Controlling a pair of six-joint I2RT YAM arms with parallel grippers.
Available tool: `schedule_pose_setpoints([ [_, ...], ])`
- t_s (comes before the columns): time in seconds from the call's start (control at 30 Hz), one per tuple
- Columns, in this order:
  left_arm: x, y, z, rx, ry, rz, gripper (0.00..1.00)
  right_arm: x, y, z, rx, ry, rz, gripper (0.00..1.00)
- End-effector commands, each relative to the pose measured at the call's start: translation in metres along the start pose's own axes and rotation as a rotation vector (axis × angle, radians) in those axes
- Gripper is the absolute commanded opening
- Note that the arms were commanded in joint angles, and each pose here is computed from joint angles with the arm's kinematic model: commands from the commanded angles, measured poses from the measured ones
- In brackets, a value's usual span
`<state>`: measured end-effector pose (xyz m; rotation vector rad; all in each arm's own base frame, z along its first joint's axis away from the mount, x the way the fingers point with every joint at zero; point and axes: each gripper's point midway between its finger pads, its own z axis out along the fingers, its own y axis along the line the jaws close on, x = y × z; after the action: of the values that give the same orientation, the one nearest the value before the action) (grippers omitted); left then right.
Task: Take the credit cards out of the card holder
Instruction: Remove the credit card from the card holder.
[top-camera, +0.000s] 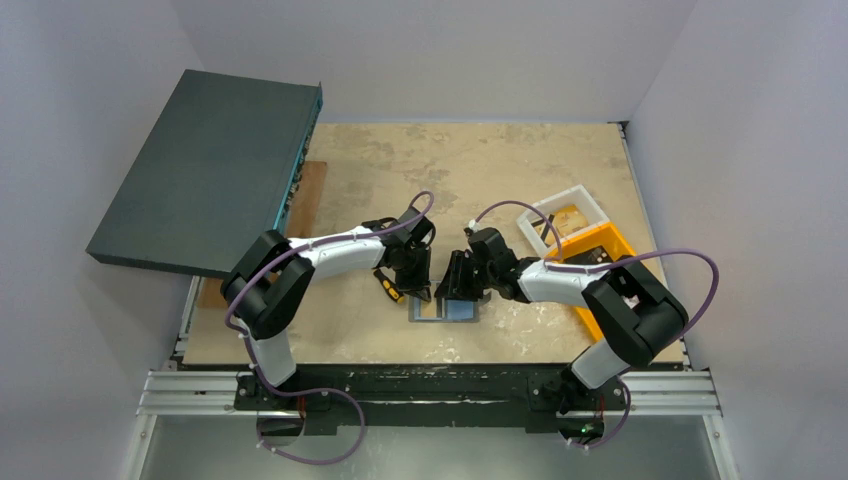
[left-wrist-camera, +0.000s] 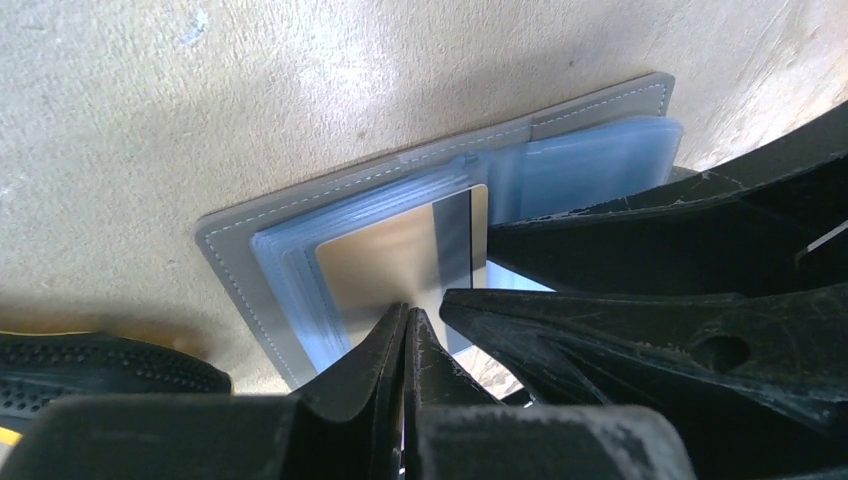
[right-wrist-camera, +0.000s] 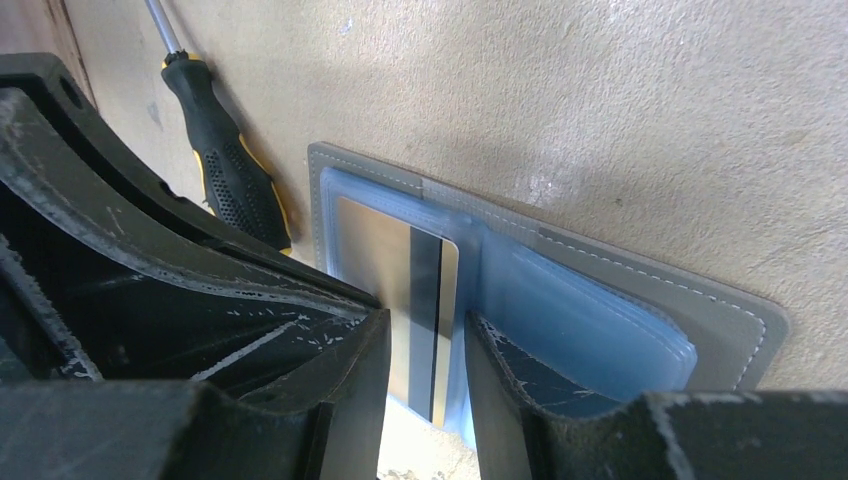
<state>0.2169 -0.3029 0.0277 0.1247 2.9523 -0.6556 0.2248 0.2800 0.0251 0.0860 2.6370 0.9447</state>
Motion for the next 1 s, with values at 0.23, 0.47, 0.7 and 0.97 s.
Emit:
schedule_pose_setpoints([
  [0.23, -0.009, 0.005, -0.007, -0.048, -0.066, -0.007, 0.01, 0.010, -0.021, 0.002, -0.028, 0.026, 0.061, 0.35],
  [0.47, -0.012, 0.015, -0.019, -0.104, -0.101, 0.011, 0.05, 0.012, -0.028, 0.004, -0.012, 0.031, 0.066, 0.35],
  [0.7, -0.011, 0.017, -0.013, -0.110, -0.088, 0.017, 0.06, 0.014, -0.030, 0.004, -0.008, 0.034, 0.069, 0.35],
  [0.97, -0.010, 0.018, -0.013, -0.116, -0.083, 0.015, 0.06, 0.016, -0.034, 0.004, -0.003, 0.035, 0.072, 0.35],
])
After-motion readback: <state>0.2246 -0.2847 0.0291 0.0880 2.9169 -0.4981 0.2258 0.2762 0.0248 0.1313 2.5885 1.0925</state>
